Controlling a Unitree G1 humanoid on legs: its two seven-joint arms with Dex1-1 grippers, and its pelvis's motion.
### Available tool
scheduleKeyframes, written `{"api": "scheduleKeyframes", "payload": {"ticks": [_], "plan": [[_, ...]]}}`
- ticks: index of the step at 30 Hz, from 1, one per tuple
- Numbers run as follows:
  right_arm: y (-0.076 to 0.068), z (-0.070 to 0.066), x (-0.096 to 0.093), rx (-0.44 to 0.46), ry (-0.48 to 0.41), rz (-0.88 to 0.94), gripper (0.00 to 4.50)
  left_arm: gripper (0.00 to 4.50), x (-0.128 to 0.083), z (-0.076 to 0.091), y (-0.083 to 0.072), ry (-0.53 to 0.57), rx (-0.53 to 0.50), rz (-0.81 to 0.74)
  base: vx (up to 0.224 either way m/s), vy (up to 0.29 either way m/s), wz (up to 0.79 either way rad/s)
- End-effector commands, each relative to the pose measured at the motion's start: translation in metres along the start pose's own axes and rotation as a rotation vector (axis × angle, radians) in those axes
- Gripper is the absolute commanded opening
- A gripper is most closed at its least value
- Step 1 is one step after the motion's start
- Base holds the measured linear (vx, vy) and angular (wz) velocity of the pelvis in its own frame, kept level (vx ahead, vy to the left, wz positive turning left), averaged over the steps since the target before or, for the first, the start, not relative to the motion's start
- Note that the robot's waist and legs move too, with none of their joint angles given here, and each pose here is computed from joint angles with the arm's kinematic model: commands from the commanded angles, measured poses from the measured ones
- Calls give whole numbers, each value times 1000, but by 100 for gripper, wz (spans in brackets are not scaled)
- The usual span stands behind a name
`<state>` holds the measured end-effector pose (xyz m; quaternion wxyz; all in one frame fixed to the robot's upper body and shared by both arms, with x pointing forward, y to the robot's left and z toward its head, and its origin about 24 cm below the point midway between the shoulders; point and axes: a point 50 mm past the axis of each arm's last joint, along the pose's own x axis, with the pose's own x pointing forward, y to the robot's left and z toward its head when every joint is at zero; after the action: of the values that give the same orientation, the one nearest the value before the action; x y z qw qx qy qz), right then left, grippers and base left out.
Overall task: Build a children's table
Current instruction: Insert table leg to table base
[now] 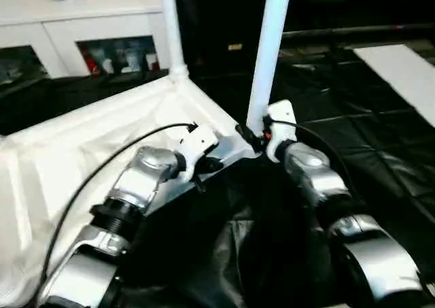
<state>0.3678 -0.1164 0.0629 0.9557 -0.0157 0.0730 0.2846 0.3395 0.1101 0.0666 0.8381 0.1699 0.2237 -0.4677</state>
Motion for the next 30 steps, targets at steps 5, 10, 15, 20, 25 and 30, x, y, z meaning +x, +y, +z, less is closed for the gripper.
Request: {"api": "scheduleKeyframes", "payload": {"ticks": [5,10,15,20,25,30], "plan": [[3,16,-26,-86,-45,286,354,0,-13,2,-2,-78,126,-189,0,0,0],[6,3,-57,-165,63,475,354,0,-21,-2,0,-113,156,-281,0,0,0],[11,-4,-70,-180,113,563,354,0,-26,-7,-2,-131,145,-350,0,0,0],[13,-4,-69,-175,134,557,327,0,-27,-10,-3,-141,148,-379,0,0,0],[13,-7,-70,-176,165,563,296,0,-28,-12,-5,-146,143,-401,0,0,0],[14,-9,-71,-179,181,575,262,0,-29,-13,-4,-146,144,-401,0,0,0]]}}
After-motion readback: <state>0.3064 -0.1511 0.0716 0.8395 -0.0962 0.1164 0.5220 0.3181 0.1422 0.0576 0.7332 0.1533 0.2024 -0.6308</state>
